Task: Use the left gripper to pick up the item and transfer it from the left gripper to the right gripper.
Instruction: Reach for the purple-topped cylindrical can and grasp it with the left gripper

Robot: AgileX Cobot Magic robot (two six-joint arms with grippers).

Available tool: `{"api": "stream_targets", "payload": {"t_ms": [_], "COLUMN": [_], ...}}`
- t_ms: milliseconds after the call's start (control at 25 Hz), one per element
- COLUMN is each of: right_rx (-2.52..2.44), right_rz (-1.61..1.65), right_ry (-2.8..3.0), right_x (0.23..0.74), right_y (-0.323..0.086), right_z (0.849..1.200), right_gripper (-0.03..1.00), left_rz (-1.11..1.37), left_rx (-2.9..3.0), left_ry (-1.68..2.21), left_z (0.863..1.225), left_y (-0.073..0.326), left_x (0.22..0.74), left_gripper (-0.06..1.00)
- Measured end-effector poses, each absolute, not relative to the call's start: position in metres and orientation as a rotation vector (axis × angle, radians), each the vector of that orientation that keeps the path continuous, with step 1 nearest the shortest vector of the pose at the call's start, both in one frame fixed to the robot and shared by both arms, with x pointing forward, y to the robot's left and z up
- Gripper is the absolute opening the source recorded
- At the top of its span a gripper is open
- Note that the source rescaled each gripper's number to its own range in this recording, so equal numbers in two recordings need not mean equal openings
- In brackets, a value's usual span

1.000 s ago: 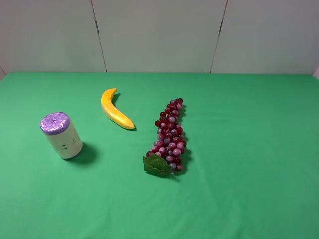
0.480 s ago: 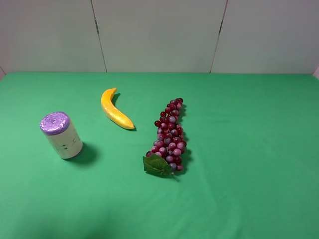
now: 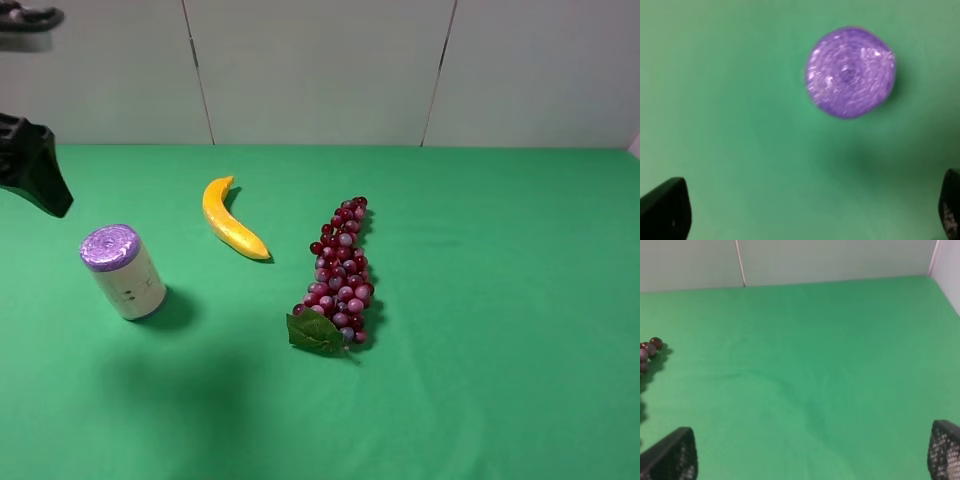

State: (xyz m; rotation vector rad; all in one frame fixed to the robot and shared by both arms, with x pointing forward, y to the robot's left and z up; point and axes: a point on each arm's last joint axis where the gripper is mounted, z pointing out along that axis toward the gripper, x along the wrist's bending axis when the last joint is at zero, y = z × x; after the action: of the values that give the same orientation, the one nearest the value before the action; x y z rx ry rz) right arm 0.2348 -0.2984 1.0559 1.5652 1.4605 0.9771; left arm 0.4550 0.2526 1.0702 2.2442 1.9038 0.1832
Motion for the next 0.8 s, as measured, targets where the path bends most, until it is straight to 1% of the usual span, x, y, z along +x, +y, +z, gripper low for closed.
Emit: {"api": "stream_targets", "payload": {"t_ms": [200,520,800], "right_rx": [1.565,1.565,1.565], "right_rz": [0.977,0.977,0.977], "right_ry": [1.46,1.46,1.46], "right_x": [0.235,0.235,0.235], "right_y": [-0.298,-0.298,-0.298], "right_z": [1.056,1.056,1.056], "right_gripper": [1.0,1.0,1.0], "left_rz": [0.111,0.048,0.011], "left_rx": [2.315,2.359,2.387], "left_ry": [1.92,1.962,1.964], "left_z": [1.041,1.005,0.97], "left_y": [0.239,0.232,0.23], "left_x": [0.478,0.5,0.508], "left_gripper": [1.0,1.0,1.0]}}
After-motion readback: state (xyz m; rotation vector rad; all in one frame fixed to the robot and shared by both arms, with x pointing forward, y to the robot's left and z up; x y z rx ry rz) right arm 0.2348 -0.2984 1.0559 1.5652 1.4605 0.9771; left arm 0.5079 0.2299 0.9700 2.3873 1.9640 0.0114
